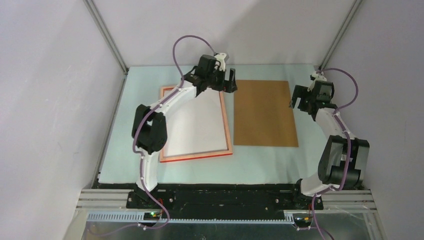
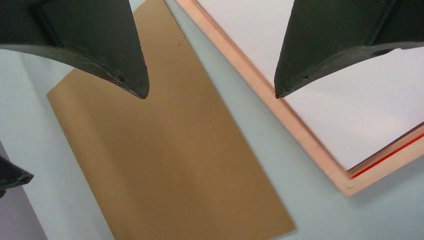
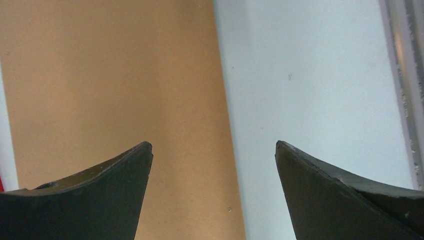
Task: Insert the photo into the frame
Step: Turn over the photo frame item at the center of the board.
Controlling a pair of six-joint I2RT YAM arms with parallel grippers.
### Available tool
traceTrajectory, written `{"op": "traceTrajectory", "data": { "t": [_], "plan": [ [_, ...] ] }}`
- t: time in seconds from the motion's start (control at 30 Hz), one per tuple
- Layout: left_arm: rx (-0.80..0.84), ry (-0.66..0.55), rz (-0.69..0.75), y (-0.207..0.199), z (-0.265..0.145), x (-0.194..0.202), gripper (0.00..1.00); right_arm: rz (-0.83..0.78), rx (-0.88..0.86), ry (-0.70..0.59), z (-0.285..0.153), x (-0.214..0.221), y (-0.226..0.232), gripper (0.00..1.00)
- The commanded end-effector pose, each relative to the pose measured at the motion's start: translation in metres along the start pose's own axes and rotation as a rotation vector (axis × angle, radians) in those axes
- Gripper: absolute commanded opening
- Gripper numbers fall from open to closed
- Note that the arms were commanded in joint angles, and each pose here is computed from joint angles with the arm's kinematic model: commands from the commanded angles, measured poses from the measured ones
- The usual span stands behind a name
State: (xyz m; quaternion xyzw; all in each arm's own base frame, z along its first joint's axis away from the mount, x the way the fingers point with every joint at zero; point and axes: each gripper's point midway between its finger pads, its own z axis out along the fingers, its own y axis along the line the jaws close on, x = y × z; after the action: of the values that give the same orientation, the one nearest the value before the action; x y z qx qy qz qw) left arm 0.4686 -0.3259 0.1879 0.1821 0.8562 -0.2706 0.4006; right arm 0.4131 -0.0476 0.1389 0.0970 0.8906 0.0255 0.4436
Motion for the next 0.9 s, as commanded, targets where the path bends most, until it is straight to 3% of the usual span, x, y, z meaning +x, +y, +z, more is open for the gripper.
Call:
{"op": "traceTrajectory", "data": {
  "t": [0.0,0.4,0.87],
  "plan": [
    [0.016,-0.017,-0.034,-0.017,0.027,-0.006,1.0,-0.007,-0.014,0.046,0.017,0.016,-0.002,0.96],
    [0.037,0.109,-0.18,-0.026,0.102,0.051,1.0,0.035,-0.029,0.235,0.057,0.068,-0.013,0.94],
    [0.019,0.244,-0.298,-0.025,0.106,0.105,1.0,0.145,-0.118,0.348,0.079,0.088,-0.008,0.91]
  ]
}}
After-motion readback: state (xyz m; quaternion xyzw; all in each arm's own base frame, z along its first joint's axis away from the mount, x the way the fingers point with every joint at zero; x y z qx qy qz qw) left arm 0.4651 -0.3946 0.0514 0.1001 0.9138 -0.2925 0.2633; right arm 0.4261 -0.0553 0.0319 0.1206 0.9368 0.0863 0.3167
